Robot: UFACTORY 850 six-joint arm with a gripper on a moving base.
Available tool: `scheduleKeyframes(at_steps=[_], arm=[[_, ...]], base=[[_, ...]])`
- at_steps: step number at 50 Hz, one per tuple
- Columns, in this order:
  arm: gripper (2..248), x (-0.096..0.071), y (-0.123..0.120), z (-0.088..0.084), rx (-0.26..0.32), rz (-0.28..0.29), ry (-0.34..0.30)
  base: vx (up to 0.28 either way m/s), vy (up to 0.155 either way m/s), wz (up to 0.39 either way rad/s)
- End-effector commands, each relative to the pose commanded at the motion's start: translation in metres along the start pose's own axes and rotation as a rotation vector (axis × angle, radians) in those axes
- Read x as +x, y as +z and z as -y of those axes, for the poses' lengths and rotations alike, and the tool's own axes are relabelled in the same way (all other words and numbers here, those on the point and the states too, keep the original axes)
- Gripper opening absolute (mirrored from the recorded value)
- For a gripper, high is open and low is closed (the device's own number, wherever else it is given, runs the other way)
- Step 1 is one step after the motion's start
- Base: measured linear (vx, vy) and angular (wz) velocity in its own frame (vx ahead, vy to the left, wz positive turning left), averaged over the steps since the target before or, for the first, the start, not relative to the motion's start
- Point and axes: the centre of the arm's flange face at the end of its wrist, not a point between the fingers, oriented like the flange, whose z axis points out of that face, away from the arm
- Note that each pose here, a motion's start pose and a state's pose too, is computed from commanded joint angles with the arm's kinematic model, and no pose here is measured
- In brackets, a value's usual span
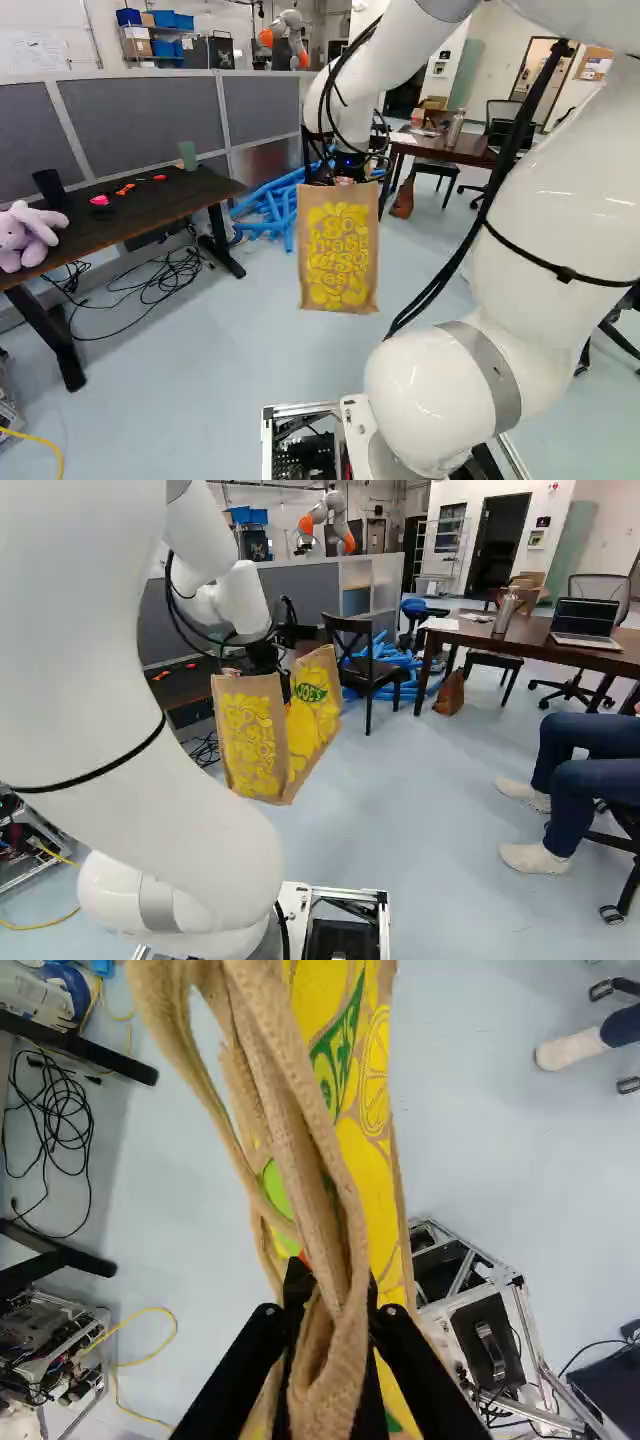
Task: Pick up the bag on the ground and place it on the table
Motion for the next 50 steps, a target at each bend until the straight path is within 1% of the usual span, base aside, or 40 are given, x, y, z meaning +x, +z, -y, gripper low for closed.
scheduleKeyframes(at_steps=[30, 40, 50], arm=[[35, 0.001, -0.045, 0.018, -0.018, -0.030, -0.062], [35, 0.000, -0.061, 0.023, -0.015, -0.042, -0.074], [35, 0.000, -0.066, 0.024, -0.013, -0.045, -0.078]], base=[[0.000, 0.000, 0.000], [0.000, 0.000, 0.000], [0.000, 0.000, 0.000]])
